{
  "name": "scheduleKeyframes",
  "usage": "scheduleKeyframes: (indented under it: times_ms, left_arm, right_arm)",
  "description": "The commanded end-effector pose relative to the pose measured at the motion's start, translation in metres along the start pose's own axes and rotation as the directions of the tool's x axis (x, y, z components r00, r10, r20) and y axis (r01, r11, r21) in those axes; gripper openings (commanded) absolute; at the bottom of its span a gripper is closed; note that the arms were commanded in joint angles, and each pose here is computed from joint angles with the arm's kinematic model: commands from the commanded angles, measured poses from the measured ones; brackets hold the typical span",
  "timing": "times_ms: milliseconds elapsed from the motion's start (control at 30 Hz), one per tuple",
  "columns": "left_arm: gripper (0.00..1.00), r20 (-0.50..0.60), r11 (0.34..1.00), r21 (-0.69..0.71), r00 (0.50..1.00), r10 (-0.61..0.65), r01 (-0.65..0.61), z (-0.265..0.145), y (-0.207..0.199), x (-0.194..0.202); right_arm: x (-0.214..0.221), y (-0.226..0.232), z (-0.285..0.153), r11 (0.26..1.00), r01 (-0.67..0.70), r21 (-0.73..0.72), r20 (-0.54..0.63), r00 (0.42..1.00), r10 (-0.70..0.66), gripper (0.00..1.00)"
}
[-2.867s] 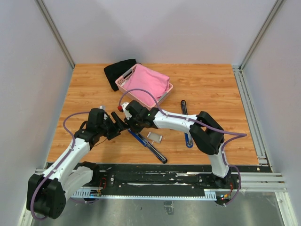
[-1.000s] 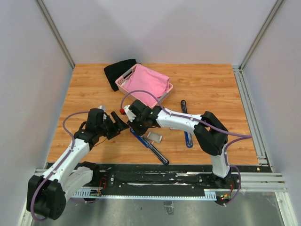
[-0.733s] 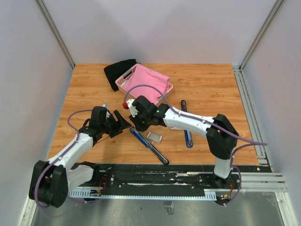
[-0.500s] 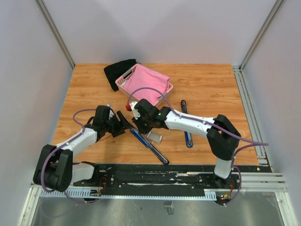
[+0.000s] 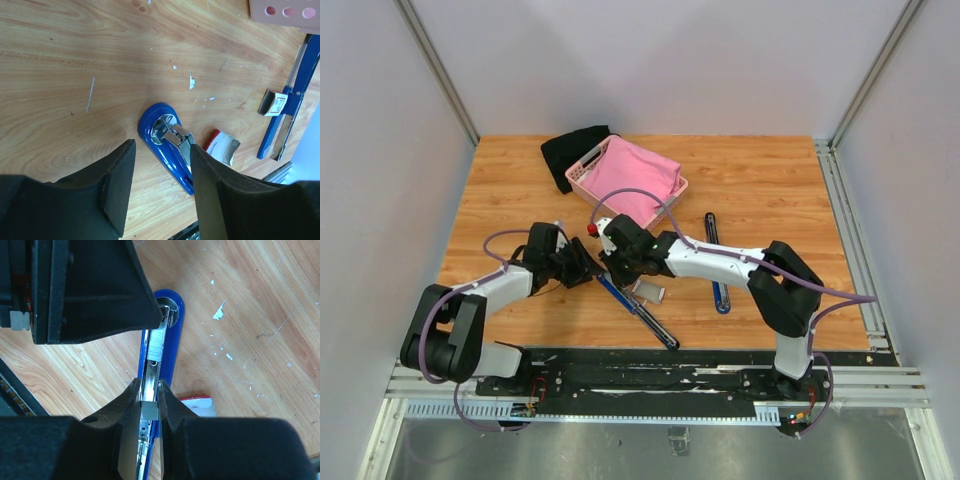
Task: Load the staples into the stapler
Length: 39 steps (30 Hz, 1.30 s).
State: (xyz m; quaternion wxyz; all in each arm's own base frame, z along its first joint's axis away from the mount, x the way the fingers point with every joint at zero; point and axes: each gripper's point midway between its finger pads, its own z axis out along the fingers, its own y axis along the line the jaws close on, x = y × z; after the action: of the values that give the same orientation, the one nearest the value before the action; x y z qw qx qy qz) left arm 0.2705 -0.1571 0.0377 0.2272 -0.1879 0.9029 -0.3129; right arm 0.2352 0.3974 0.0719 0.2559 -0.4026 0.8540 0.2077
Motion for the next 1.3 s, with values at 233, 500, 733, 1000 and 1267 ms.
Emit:
scheduleKeyframes:
  times_ms: [233, 500, 733, 1000, 1267]
  left_arm:
    - [0.49, 0.012, 0.998, 0.049, 1.000, 0.028, -0.029, 0.004, -0.012, -0.010]
    - [0.47, 0.006, 0.998, 0.051, 1.000, 0.024, -0.025, 0.006, -0.011, -0.010]
    - [0.46, -0.001, 0.999, 0.048, 1.000, 0.026, -0.026, 0.007, -0.010, -0.008]
    - [0.46, -0.001, 0.999, 0.048, 1.000, 0.026, -0.026, 0.008, -0.010, -0.009]
    - [0.45, 0.001, 0.998, 0.049, 1.000, 0.027, -0.027, 0.008, -0.011, -0.010]
  right_arm:
    - [0.003, 0.005, 0.015, 1.000, -0.013, -0.016, 0.000, 1.000, 0.013, 0.10]
    - [0.003, 0.009, 0.021, 0.999, -0.014, -0.032, -0.009, 1.000, 0.013, 0.10]
    - [0.000, 0.010, 0.022, 0.999, -0.014, -0.038, -0.005, 1.000, 0.014, 0.10]
    - [-0.008, 0.010, 0.017, 0.999, -0.008, -0.034, 0.017, 1.000, 0.009, 0.09]
    - [-0.010, 0.012, 0.018, 0.999, -0.005, -0.044, 0.016, 1.000, 0.006, 0.09]
